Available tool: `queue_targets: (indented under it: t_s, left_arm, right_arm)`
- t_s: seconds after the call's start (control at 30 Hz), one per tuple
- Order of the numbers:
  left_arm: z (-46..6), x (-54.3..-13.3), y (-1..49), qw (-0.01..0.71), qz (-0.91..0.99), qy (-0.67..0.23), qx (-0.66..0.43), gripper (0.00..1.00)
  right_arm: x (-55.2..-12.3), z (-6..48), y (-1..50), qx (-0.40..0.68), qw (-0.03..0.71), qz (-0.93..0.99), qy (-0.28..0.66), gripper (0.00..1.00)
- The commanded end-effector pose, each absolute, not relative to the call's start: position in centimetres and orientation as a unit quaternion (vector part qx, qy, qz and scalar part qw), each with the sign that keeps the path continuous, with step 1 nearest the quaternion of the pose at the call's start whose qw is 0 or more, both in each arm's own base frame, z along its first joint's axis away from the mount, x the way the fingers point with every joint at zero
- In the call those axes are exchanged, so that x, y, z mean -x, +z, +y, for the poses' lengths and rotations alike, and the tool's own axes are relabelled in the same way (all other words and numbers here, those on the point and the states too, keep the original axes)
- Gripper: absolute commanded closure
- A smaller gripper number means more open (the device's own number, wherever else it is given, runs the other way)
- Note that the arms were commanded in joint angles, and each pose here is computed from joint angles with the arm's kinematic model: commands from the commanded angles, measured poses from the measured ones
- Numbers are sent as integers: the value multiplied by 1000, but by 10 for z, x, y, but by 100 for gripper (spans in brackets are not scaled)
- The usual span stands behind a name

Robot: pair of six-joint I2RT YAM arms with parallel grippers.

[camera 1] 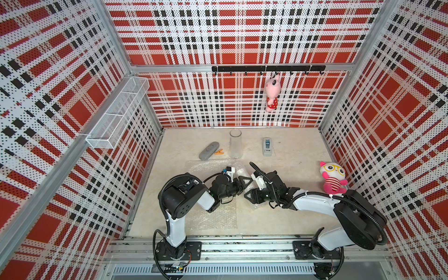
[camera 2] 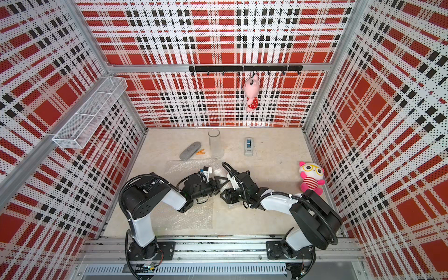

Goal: Wrap vases in bubble wrap
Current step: Wrap the vase in bubble wrap.

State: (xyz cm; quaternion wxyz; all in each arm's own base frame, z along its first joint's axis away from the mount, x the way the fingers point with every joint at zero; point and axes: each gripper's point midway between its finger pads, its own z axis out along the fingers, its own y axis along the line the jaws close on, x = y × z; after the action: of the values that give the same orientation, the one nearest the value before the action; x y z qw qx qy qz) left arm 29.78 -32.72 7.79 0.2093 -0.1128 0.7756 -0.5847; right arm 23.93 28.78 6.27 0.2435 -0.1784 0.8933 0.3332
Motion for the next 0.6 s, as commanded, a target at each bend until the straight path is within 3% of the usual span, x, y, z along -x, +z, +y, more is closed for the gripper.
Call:
queue_targets:
  t_s: [0.0, 0.13, 0.27, 0.4, 0.57]
  left_arm:
    - [-325, -300, 79, 228, 775, -581, 97, 67]
    - [-324, -300, 74, 227, 783, -572, 93, 72]
    - [-325, -302, 71, 231, 791, -560, 88, 74]
    - [-329, -302, 72, 232, 797, -552, 78, 77]
    - [-337, -299, 78, 228, 797, -557, 56, 78]
  right_arm:
    - [-244, 293, 87, 194, 279, 878, 338, 37]
    - [-251, 267, 98, 194, 307, 884, 293, 18]
    - [-260, 242, 107, 185, 323, 884, 282, 10]
    - [-277, 217, 117, 153, 339, 882, 289, 12]
    - [-309, 202, 119, 115, 327, 875, 337, 32]
